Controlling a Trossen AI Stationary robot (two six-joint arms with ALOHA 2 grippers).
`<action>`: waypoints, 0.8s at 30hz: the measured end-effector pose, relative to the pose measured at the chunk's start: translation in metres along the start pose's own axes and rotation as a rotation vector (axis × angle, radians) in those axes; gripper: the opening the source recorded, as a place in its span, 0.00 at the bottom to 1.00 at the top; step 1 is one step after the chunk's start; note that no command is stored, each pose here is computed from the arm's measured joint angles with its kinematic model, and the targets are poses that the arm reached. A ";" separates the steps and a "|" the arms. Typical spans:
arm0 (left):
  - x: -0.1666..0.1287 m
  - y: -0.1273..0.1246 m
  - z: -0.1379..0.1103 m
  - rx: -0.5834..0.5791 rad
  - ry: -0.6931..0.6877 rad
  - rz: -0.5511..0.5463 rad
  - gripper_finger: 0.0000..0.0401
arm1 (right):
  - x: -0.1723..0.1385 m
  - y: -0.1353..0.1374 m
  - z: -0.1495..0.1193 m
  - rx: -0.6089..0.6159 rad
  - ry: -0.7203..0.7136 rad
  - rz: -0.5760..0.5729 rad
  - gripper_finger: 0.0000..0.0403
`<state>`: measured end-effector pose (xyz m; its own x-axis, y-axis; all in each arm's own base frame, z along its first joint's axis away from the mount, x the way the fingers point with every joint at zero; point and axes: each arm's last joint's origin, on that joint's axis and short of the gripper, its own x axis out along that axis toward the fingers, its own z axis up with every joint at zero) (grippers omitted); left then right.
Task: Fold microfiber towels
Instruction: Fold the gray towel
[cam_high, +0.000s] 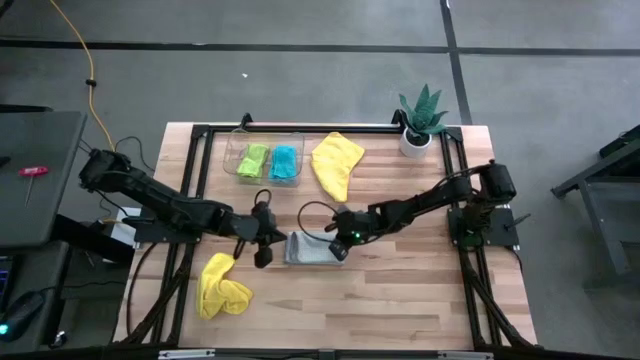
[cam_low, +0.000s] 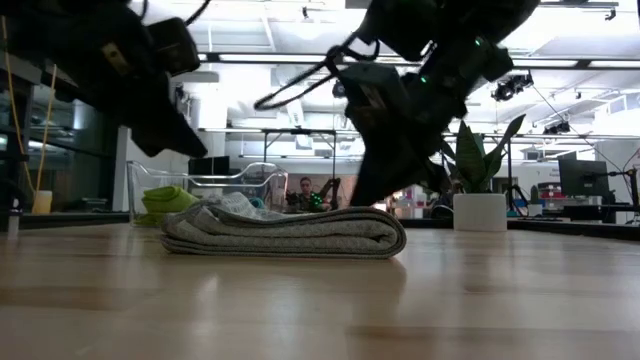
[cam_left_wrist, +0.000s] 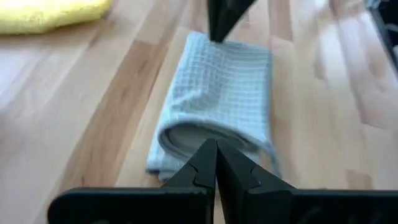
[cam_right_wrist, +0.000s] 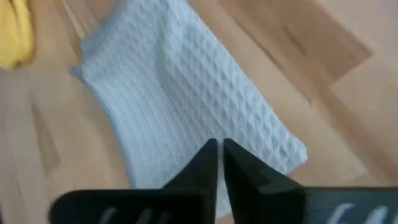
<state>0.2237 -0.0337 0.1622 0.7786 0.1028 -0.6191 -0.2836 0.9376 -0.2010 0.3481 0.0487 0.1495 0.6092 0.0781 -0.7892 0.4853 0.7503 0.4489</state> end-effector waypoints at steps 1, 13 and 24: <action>0.004 0.000 0.001 0.002 0.007 0.008 0.00 | 0.002 0.000 -0.002 -0.003 0.003 -0.006 0.04; 0.051 -0.014 0.012 0.107 0.030 0.031 0.00 | 0.004 0.000 -0.005 0.020 -0.032 -0.032 0.01; 0.063 -0.012 -0.007 0.140 0.259 0.060 0.00 | 0.004 -0.002 -0.007 0.041 -0.007 -0.051 0.00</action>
<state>0.2720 -0.0410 0.1202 0.5888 0.0885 -0.8034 -0.2308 0.9710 -0.0622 0.3452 0.0517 0.1424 0.5873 0.0356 -0.8086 0.5413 0.7254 0.4251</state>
